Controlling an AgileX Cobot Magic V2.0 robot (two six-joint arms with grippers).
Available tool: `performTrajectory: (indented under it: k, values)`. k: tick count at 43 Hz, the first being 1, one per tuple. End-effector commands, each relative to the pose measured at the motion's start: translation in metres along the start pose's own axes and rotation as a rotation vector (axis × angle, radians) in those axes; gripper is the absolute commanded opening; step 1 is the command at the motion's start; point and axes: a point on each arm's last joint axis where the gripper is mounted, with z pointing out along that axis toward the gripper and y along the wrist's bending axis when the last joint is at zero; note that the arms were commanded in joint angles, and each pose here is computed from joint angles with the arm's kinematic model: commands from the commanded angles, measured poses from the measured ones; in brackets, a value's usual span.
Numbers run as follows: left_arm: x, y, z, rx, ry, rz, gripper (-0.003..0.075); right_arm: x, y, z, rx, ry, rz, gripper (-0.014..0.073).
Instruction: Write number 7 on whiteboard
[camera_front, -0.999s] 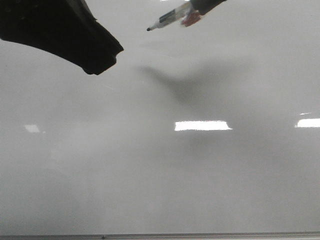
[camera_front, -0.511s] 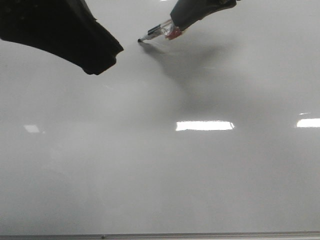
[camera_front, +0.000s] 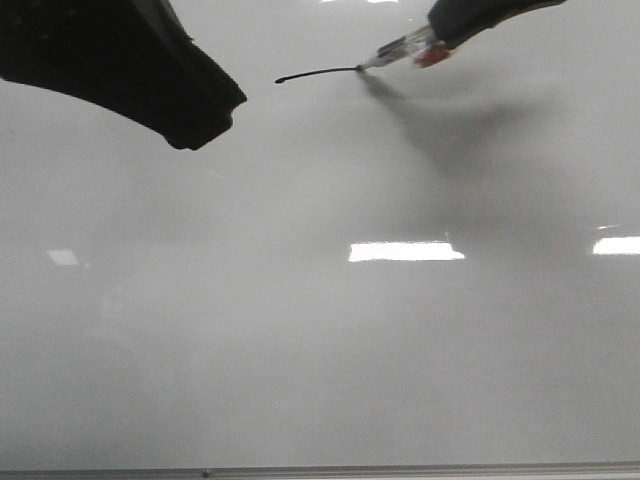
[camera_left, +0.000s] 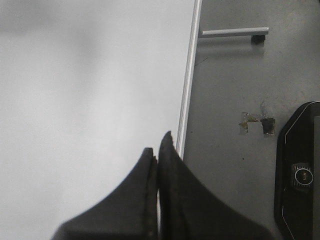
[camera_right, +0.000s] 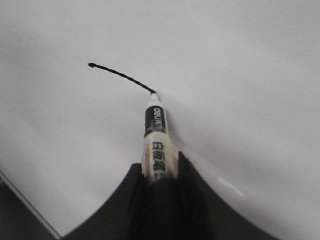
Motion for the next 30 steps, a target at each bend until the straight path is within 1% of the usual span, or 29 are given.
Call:
performTrajectory:
  k: [1,7,15,30]
  values:
    - [-0.013,0.007,-0.013,-0.062,-0.094,-0.018,-0.002,-0.008,-0.017,-0.023,0.113,-0.078,-0.009,-0.0058]
    - [-0.013,0.007,-0.013,-0.062,-0.094,-0.018,-0.002,-0.006,-0.018,-0.023,0.105,-0.064,-0.008,-0.0058]
    - [-0.013,0.007,-0.013,-0.062,-0.094,-0.018,-0.002,0.001,-0.006,-0.015,0.037,-0.007,-0.03,-0.0058]
    - [-0.013,0.007,-0.013,-0.062,-0.094,-0.018,-0.002,0.05,0.027,0.036,-0.102,0.194,-0.028,-0.0058]
